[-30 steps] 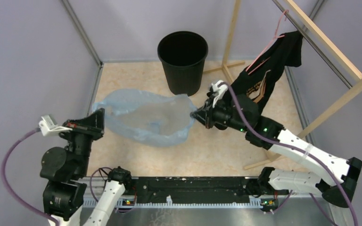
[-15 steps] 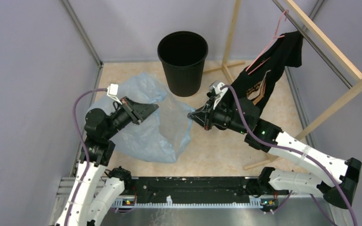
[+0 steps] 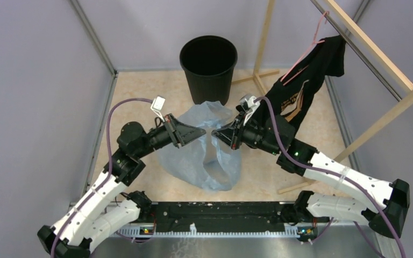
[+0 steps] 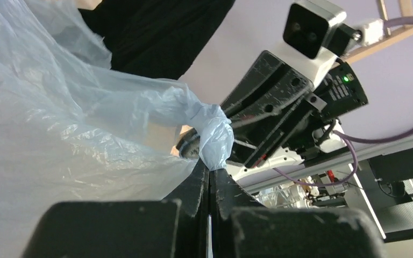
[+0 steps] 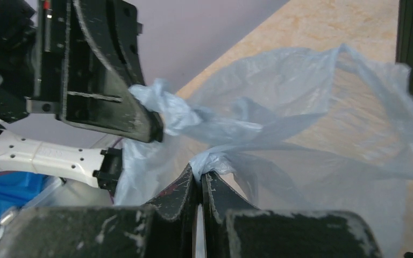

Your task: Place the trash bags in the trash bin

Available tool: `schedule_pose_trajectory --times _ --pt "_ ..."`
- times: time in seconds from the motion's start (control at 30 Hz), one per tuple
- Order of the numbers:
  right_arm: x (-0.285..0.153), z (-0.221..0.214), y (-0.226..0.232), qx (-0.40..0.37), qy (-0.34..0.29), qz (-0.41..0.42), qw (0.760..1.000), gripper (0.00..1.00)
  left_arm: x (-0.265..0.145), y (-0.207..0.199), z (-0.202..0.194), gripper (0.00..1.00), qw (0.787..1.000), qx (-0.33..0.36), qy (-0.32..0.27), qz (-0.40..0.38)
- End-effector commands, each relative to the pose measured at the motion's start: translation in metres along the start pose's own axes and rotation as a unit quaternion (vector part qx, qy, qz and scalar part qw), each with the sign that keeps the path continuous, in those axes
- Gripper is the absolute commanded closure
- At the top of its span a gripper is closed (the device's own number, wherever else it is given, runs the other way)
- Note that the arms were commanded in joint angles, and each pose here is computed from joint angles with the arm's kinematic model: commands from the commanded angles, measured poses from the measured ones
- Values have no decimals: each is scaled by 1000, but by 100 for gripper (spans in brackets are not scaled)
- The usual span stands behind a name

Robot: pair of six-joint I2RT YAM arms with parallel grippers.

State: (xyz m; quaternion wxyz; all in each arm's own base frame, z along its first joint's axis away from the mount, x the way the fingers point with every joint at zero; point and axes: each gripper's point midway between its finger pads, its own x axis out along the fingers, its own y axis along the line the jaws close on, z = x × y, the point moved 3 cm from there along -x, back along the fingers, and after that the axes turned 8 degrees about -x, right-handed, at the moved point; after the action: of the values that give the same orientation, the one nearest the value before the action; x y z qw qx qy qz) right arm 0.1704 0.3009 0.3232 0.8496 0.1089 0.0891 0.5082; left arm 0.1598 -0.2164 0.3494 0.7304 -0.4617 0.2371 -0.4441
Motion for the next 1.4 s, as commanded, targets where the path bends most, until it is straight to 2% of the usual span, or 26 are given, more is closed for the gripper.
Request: schedule_pose_trajectory --times 0.0,0.27,0.4,0.5,0.6,0.7,0.87,1.0,1.13,1.37 --pt "-4 22 13 32 -66 33 997 96 14 -6 11 100 999 10 -42 -13" --pt "1 16 19 55 -72 62 994 88 20 6 11 100 999 5 -40 6" --pt "2 14 19 58 -73 64 994 79 23 10 10 100 999 0 -38 10" --pt "3 14 17 58 -74 60 994 64 25 11 10 100 999 -1 -35 11" --pt "7 10 15 50 -64 53 995 38 25 11 10 100 999 -2 -35 11" --pt "15 6 12 15 -39 43 998 27 25 15 9 100 999 -7 -33 17" --pt "29 -3 14 -48 15 -10 999 24 23 17 8 100 999 -9 -34 24" --pt "36 -4 14 -73 21 -80 994 24 23 16 9 100 999 -9 -36 25" --pt "37 -9 -2 -88 33 -185 978 28 24 17 8 100 999 -11 -34 26" --pt "43 -6 7 -141 26 -242 960 34 26 17 9 100 999 -11 -32 30"
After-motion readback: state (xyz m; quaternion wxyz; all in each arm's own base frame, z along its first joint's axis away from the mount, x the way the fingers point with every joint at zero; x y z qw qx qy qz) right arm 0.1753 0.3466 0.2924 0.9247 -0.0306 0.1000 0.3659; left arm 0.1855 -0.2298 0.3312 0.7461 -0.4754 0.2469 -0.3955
